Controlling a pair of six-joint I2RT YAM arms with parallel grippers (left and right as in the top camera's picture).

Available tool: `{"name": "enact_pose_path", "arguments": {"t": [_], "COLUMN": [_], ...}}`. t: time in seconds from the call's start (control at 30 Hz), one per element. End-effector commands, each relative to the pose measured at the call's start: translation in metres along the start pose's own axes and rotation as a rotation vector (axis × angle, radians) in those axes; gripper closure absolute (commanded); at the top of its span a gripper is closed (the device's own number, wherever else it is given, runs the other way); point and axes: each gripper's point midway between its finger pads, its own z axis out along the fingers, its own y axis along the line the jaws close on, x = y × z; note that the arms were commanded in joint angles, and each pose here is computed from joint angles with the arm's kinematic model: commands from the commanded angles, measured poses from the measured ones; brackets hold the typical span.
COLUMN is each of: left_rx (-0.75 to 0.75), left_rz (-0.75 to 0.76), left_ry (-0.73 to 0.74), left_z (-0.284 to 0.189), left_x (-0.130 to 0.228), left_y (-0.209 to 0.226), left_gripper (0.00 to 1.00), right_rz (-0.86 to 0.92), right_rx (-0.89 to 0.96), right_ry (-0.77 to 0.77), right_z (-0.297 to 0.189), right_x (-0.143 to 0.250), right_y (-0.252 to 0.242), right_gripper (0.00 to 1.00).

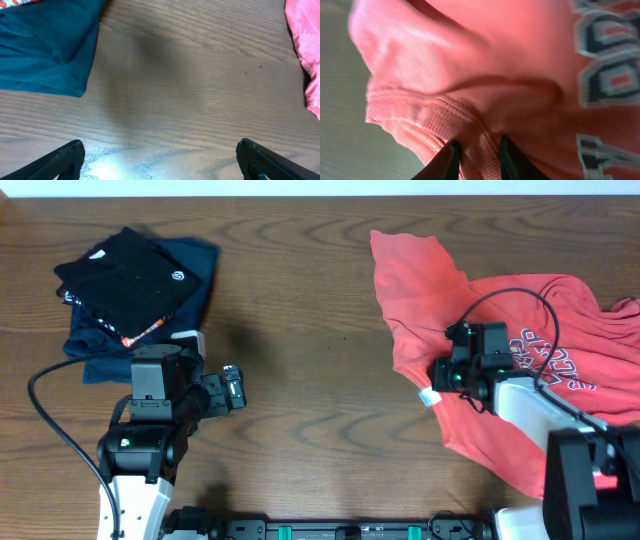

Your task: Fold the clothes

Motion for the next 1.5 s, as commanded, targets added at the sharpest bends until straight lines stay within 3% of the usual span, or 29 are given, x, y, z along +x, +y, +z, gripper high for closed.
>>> {"name": "enact_pose_path", "arguments": {"t": [0.0,0.13,0.47,0.63,0.77,1.0,1.2,1.3,1.47], "left_rx": [0.001,0.001,0.001,0.001,0.001,0.016,0.115,0.175,0.243], "left_rz": [-0.017,-0.017,-0.017,-0.017,-0.017,0.005,0.083,0.125,0.114], "left_ry": [-0.015,-0.016,-0.016,-0.016,-0.016,0.007,0.060,0.109,0.204], "left_z": [-0.004,-0.004,-0.004,-0.004,-0.004,0.001,0.021,0.038,0.067], "left_x": [-0.006,-0.006,-0.006,-0.006,-0.006,-0.002,0.007,0.020,0.051], "left_y": [-0.001,-0.001,-0.001,-0.001,-0.001,-0.008,-0.055,-0.089,-0.141], "left_gripper": [0.02,0.02,0.02,0.02,0.02,0.02,0.03,0.03,0.03], "right_rz": [0.021,-0.002,-0.120,-0.145,-0.192,-0.132,-0.007,0.062,0.175], "right_rx": [-0.074,-0.144,-0.260,-0.280,-0.247,0.070,0.154,0.189,0.245], "right_ry": [0.037,-0.047,-0.139,-0.202,-0.143,-0.032,-0.033,-0.049,-0.097], "right_z": [0.018,0.029,0.061,0.041,0.019,-0.052,-0.126,-0.158,-0.204], "right_x": [0.005,-0.033,-0.110,-0.153,-0.167,-0.173,-0.166,-0.161,-0.154], "right_y": [0.015,0.035,0.116,0.136,0.137,0.074,0.024,-0.001,-0.042], "right_gripper": [0.74,0.75,0.63,0.60,0.55,0.34,0.21,0.01,0.01]}}
